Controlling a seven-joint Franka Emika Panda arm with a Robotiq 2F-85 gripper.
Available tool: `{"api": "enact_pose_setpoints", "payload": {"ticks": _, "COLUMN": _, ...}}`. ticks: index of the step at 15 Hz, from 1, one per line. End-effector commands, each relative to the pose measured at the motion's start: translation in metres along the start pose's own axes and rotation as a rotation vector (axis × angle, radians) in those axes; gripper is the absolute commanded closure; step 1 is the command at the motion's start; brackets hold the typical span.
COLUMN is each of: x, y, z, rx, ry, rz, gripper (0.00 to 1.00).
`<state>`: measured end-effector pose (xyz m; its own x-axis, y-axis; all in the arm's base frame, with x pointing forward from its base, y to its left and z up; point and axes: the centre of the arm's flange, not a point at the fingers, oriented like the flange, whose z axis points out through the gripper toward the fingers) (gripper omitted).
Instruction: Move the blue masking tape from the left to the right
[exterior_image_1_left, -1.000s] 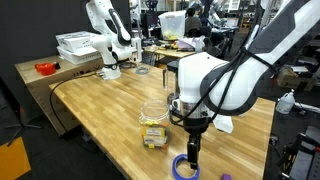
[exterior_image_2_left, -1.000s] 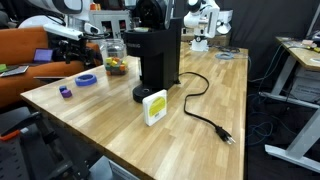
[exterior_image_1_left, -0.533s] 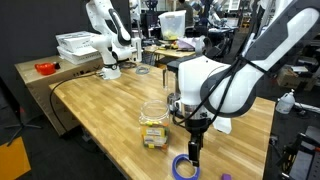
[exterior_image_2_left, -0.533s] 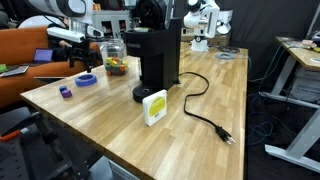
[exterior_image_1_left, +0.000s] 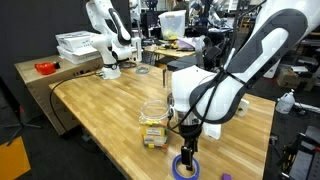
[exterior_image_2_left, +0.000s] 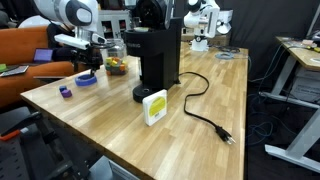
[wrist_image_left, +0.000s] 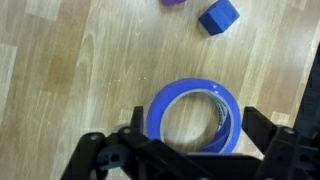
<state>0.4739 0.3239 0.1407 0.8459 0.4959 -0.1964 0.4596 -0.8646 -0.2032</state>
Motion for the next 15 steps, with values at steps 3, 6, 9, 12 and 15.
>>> {"api": "enact_pose_setpoints", "payload": {"ticks": 3, "x": 0.009, "y": 0.001, "z": 0.007, "rx": -0.002, "ry": -0.033, "rz": 0.008, "gripper": 0.00}}
{"api": "enact_pose_setpoints", "payload": {"ticks": 6, "x": 0.008, "y": 0.003, "z": 0.012, "rx": -0.001, "ry": -0.042, "rz": 0.009, "gripper": 0.00}}
{"api": "enact_pose_setpoints", "payload": {"ticks": 9, "x": 0.007, "y": 0.007, "z": 0.017, "rx": -0.005, "ry": -0.056, "rz": 0.014, "gripper": 0.00}}
{"api": "enact_pose_setpoints", "payload": {"ticks": 12, "x": 0.007, "y": 0.014, "z": 0.017, "rx": -0.010, "ry": -0.065, "rz": 0.021, "gripper": 0.00}}
{"api": "enact_pose_setpoints", "payload": {"ticks": 15, "x": 0.010, "y": 0.020, "z": 0.018, "rx": -0.014, "ry": -0.072, "rz": 0.023, "gripper": 0.00}}
